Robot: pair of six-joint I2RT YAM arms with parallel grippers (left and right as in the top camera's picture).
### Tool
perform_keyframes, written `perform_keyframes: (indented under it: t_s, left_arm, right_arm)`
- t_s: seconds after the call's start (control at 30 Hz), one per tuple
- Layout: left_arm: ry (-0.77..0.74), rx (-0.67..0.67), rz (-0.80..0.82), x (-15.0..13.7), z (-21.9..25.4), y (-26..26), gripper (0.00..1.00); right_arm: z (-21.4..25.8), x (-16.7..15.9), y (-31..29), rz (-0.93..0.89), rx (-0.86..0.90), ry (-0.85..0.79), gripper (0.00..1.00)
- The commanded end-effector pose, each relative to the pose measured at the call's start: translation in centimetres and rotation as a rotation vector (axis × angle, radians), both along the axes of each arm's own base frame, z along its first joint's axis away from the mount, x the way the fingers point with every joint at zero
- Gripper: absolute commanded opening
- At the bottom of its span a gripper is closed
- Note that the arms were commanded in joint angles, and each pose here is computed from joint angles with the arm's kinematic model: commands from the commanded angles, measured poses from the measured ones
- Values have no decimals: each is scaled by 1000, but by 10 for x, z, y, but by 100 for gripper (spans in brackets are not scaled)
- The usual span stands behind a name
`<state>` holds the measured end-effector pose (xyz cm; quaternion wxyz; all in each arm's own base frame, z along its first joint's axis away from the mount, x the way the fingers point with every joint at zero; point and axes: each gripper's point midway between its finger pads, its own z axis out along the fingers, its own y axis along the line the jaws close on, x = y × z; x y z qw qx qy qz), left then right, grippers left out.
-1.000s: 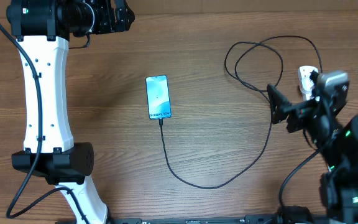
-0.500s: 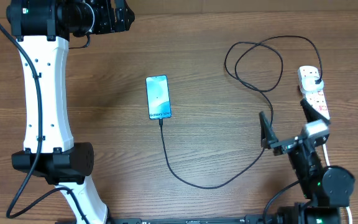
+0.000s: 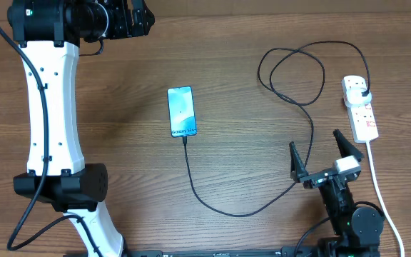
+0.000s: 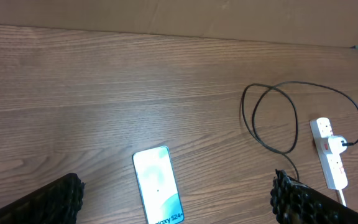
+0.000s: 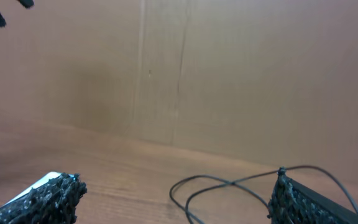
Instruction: Plug charger to phone and switch on socket
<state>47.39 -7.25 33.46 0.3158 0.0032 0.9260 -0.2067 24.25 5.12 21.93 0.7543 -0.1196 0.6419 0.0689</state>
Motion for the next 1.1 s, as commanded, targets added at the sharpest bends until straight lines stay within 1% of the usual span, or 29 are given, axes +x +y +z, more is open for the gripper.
perform_keyframes:
  t_s: [0.0, 0.13, 0.2, 1.07]
  left_arm:
    - [-1, 9, -3, 2, -2, 2, 100]
    - [-1, 9, -3, 2, -2, 2, 100]
    - [-1, 9, -3, 2, -2, 2, 100]
    - [-1, 10, -3, 2, -2, 2, 100]
  right_arm:
    - [-13, -1, -1, -7, 0, 29, 100]
    - [-27, -3, 0, -6, -4, 84, 100]
    - [-47, -3, 2, 4, -9, 165, 100]
    - [-46, -3, 2, 3, 0, 163, 100]
